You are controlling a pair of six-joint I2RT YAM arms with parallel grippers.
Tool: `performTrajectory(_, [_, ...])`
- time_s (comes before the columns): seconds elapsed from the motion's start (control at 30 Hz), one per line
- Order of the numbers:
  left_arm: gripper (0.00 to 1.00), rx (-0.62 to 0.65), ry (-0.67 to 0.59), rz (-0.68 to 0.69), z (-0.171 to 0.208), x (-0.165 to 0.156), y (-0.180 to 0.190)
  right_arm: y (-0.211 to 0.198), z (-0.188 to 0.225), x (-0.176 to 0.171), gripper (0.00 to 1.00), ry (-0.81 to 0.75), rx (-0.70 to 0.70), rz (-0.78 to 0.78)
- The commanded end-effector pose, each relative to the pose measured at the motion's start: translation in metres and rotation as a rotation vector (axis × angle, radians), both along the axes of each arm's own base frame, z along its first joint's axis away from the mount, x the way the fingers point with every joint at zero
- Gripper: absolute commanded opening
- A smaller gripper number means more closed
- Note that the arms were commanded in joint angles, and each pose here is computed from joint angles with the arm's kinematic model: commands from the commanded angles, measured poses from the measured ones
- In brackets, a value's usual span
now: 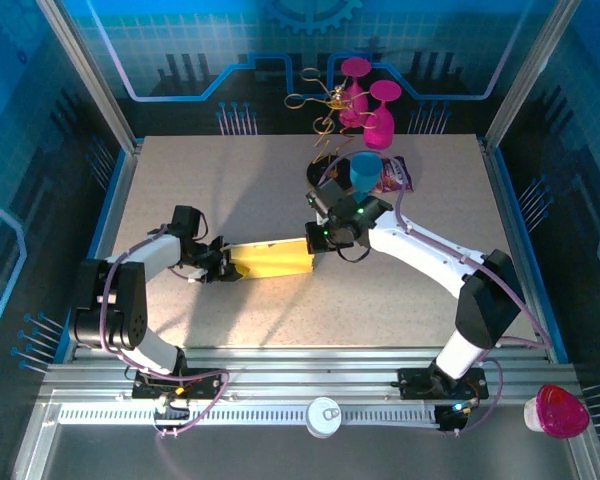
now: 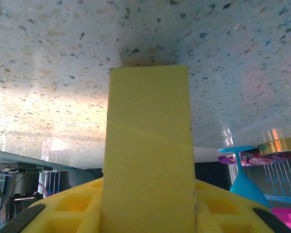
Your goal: Fold the paper box
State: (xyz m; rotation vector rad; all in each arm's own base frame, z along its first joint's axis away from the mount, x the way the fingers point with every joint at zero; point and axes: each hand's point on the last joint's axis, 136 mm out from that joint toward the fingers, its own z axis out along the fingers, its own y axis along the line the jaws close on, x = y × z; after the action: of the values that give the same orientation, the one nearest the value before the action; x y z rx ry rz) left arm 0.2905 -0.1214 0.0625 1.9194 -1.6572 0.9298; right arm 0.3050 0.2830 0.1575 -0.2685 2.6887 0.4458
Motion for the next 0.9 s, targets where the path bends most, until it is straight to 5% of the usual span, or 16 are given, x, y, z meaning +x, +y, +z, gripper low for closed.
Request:
performTrajectory(0.0, [0.26, -0.004, 0.023, 0.025, -0.005, -0.002, 0.003, 0.0, -0.005, -0.006, 0.0, -0.002, -0.019, -0.018])
performTrajectory(0.47, [0.68, -0.014, -0.076, 0.046, 0.007, 0.013, 0.01, -0.002, -0.015, -0.003, 0.0, -0.025, -0.083, -0.03])
performTrajectory(0.63, [0.6, -0.003, -0.083, 0.065, 0.007, 0.014, 0.016, 0.0, -0.013, -0.004, 0.0, -0.028, -0.083, -0.028])
performTrajectory(0.87, [0.37, 0.003, -0.06, 0.07, 0.002, 0.014, 0.017, 0.0, -0.006, -0.011, 0.0, -0.035, -0.076, -0.039])
